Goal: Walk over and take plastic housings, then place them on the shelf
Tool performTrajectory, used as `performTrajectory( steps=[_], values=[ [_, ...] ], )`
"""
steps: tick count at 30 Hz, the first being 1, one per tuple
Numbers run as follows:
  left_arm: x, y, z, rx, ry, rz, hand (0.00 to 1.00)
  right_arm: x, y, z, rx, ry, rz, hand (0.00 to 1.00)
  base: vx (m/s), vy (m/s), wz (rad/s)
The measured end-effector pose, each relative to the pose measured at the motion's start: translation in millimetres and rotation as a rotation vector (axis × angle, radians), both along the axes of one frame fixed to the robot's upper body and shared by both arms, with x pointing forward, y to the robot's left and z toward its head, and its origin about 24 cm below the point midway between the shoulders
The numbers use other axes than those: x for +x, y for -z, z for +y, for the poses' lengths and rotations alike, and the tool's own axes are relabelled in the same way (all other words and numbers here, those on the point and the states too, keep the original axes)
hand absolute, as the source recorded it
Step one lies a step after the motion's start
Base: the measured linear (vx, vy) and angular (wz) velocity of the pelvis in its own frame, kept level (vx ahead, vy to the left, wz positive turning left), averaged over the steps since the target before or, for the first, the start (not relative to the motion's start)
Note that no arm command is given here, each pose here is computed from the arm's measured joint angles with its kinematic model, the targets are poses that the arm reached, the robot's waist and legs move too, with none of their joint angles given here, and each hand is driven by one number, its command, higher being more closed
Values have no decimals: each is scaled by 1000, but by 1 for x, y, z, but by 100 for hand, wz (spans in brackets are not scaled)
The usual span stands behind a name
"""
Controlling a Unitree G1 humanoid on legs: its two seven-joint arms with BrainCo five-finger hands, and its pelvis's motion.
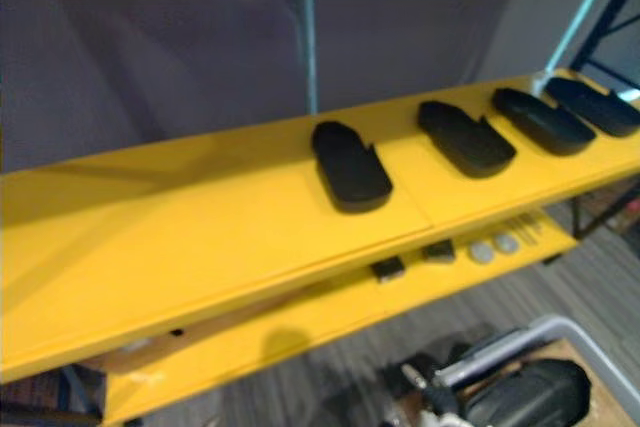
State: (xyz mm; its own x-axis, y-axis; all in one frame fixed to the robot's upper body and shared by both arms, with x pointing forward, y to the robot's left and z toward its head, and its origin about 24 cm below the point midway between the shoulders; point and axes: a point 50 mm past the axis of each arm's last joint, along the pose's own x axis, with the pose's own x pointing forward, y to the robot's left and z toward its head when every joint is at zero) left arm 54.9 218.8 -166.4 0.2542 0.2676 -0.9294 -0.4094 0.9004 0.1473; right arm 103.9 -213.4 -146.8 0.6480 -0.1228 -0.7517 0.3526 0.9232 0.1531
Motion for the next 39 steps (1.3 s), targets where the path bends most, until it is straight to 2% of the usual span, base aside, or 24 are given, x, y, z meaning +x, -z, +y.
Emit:
performTrajectory(
  steps=[4,5,9,14,16,18,22,24,28,31,34,37,39],
  values=[
    [18,-2,-1,10,155,-21,0,-8,-2,3,-19,-80,-21,0,60,28,-83],
    [46,-6,-13,28,424,-50,0,-7,-5,22,-44,-282,-45,0,62,49,-149],
    [61,-8,-32,-17,497,-89,0,-13,-4,27,-49,-332,-32,0,54,41,-45],
    [63,-8,-32,-40,395,-114,0,7,-11,28,-117,-481,-93,0,-5,-92,-80],
    [57,-6,-43,-50,406,-103,0,16,-14,13,-168,-480,-104,0,-72,172,-137],
    [61,-6,-43,-20,479,-91,0,21,-17,12,-196,-470,-128,0,-121,117,-106],
    [67,-11,-20,70,504,-84,0,32,-32,21,-206,-501,-240,0,-169,-42,-146],
    [61,-11,-4,96,410,-61,0,39,-41,21,-210,-541,-308,0,-201,2,-156],
    [35,-8,5,100,351,-14,0,45,-46,28,-234,-628,-348,0,115,8,-115],
    [34,-8,6,97,320,-21,0,71,-59,42,-255,-699,-442,0,-164,-264,-98],
    [18,-6,9,87,289,3,0,80,-64,46,-277,-690,-478,0,164,11,-35],
    [-2,-8,28,112,246,44,0,92,-75,55,-298,-679,-540,0,148,-158,-44],
    [-14,-4,20,79,194,56,0,102,-87,51,-350,-647,-596,0,3,-300,-52]
  ],
)
